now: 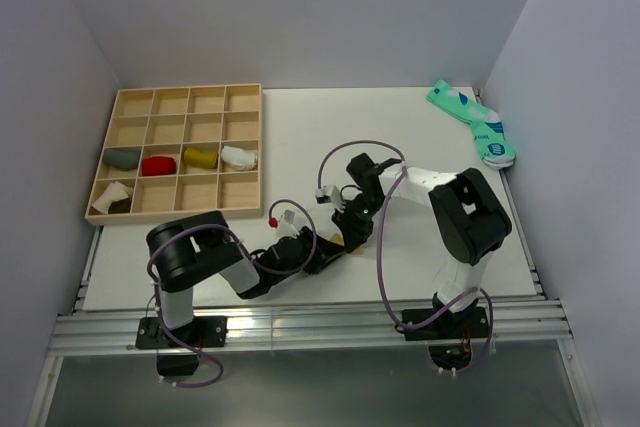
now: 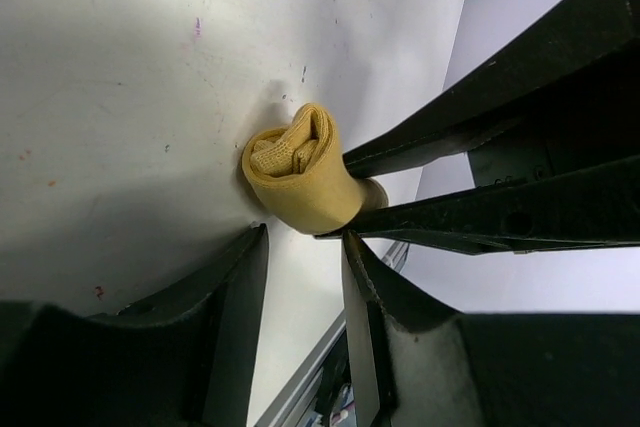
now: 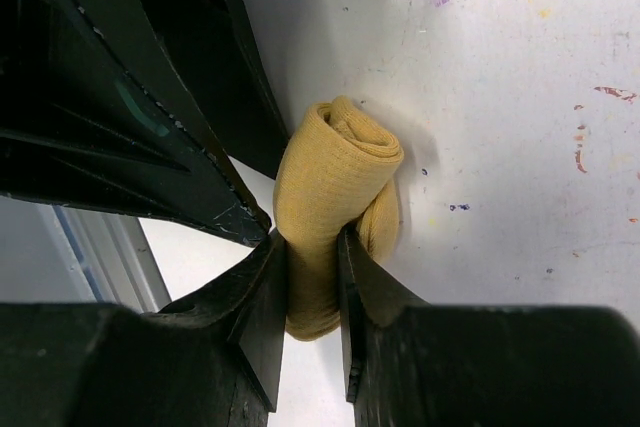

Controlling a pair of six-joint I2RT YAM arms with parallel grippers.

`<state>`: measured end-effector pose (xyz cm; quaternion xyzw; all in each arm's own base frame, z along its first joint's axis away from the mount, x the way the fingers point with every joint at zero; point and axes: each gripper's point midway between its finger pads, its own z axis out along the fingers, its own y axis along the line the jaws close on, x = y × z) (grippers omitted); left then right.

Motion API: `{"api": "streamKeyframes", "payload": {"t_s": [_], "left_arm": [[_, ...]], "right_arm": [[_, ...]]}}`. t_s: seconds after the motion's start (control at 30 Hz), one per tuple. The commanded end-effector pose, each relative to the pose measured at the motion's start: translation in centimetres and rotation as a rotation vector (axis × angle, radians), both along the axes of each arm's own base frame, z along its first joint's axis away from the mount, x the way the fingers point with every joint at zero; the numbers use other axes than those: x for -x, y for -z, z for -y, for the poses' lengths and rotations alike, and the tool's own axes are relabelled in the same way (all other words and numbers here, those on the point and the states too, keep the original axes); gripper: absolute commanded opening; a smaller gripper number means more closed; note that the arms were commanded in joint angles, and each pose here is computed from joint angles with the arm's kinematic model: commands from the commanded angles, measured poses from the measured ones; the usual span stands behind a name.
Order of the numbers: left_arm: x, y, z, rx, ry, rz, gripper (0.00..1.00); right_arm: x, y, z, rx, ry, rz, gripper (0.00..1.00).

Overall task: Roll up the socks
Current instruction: Pick up the sock at the center of the board.

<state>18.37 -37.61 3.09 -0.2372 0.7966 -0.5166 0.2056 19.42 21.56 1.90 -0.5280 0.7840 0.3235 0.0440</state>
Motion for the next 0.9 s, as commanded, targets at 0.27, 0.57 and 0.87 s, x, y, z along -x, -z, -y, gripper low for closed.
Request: {"api": "streamKeyframes", "payload": {"t_s": [0.27,0.57,0.87], "left_arm": [[-2.5,-2.4,0.1,0.077,-0.215,0.029,0.42],[-3.8,-6.0,0.0,0.113,-0.273,0.086,0.43],[-4.3,-9.6,-0.8,0.184,-0.315,0.129,0.43]], "right_arm": [[0.8,-2.1,-0.7,-0.037,0.0,-0.073,0.09],[-1.1,-6.0,-2.3,-0.112,0.041,0.012,0.08],[-2.5,-8.3,-2.6,-0.136,0.099,0.109,0.08]]}}
